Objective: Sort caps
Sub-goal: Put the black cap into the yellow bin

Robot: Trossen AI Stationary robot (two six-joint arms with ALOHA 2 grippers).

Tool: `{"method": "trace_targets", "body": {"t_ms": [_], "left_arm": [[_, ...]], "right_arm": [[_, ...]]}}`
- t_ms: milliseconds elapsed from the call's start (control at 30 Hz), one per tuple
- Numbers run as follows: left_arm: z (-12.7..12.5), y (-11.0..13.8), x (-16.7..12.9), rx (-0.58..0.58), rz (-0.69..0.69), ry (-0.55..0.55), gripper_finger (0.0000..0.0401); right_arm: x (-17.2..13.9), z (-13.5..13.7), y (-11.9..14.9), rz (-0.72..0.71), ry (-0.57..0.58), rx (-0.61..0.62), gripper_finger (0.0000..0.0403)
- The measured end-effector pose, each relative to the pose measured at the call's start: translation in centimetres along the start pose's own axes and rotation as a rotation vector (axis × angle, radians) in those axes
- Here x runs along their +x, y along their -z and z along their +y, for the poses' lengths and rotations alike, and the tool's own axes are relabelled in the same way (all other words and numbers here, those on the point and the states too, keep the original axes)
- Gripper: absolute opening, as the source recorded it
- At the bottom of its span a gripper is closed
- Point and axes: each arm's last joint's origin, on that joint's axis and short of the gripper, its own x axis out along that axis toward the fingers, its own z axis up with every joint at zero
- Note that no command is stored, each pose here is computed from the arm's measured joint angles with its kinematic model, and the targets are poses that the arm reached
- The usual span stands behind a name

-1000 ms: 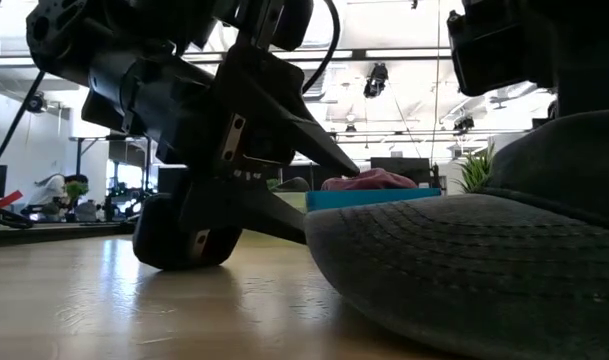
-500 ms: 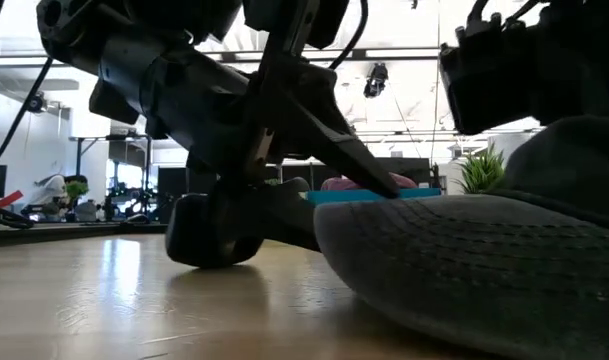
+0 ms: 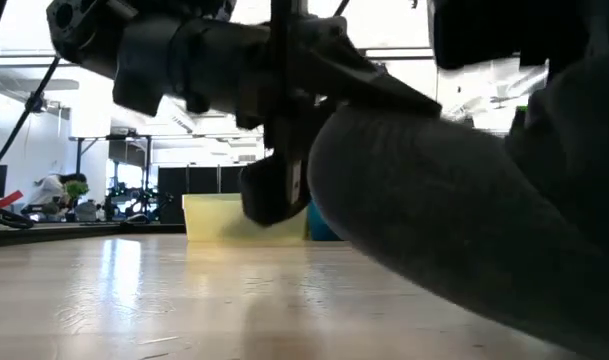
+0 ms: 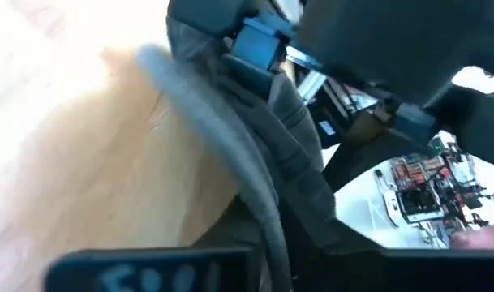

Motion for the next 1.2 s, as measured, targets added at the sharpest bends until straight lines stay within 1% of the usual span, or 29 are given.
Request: {"method": "trace_targets", "body": {"t_ms": [67, 167, 233, 300, 433, 467, 533, 600, 700, 767, 800, 833, 900, 967, 1100, 1200], "left_arm": [[-0.4, -0.7, -0.3, 0.030, -0.007, 0.017, 0.0014], [-1.6, -1.9, -1.3, 0.140, -0.024, 0.019, 0.0011], [-2.4, -3.0, -2.4, 0.233, -0.021, -0.007, 0.0007], [-3.6, -4.0, -4.0, 0.357, 0.009, -0.048, 0.0006], [-7.0, -6.0, -7.4, 0.717, 0.100, -0.154, 0.0006], [-8.1, -6.4, -8.3, 0.826, 0.117, -0.185, 0.0006], [-9.9, -6.5, -9.6, 1.066, 0.197, -0.256, 0.0006], [-11.4, -6.1, -10.5, 1.297, 0.282, -0.342, 0.0006], [-12.0, -4.9, -10.9, 1.599, 0.447, -0.495, 0.0006], [-11.9, -3.8, -11.0, 1.734, 0.522, -0.586, 0.0006], [-11.6, -3.2, -10.9, 1.781, 0.560, -0.622, 0.0006], [-11.2, -2.6, -11.0, 1.821, 0.596, -0.657, 0.0006], [-10.6, -1.1, -11.1, 1.883, 0.661, -0.700, 0.0006], [-10.1, 0.8, -11.2, 1.936, 0.716, -0.698, 0.0006], [-10.1, 4.1, -11.8, 2.029, 0.756, -0.653, 0.0006], [-10.0, 5.9, -12.7, 2.067, 0.823, -0.598, 0.0006]], "right_arm": [[-1.2, 0.6, -0.2, 0.006, 0.014, -0.033, 0.0226], [-3.4, 1.6, -0.4, 0.016, 0.051, -0.100, 0.0226], [-5.3, 2.2, -0.5, 0.014, 0.081, -0.148, 0.0226], [-7.9, 3.1, -0.7, 0.002, 0.107, -0.186, 0.0226], [-13.5, 4.4, -0.6, -0.022, 0.213, -0.211, 0.0226], [-15.0, 4.6, -0.5, -0.036, 0.240, -0.209, 0.0226], [-17.8, 5.0, -0.3, -0.083, 0.296, -0.184, 0.0226], [-20.3, 4.9, -0.1, -0.142, 0.344, -0.113, 0.0226], [-22.1, 4.1, -0.1, -0.181, 0.382, 0.051, 0.0226], [-22.2, 3.4, -0.1, -0.202, 0.385, 0.166, 0.0226], [-22.0, 3.0, -0.1, -0.212, 0.385, 0.221, 0.0226], [-21.7, 2.7, -0.1, -0.220, 0.385, 0.268, 0.0226], [-20.5, 2.0, 0.1, -0.227, 0.388, 0.320, 0.0226], [-18.6, 1.2, 0.1, -0.233, 0.393, 0.347, 0.0226], [-14.5, -1.0, -0.3, -0.281, 0.398, 0.382, 0.0226], [-11.5, -3.0, -1.1, -0.317, 0.351, 0.442, 0.0226]]}}
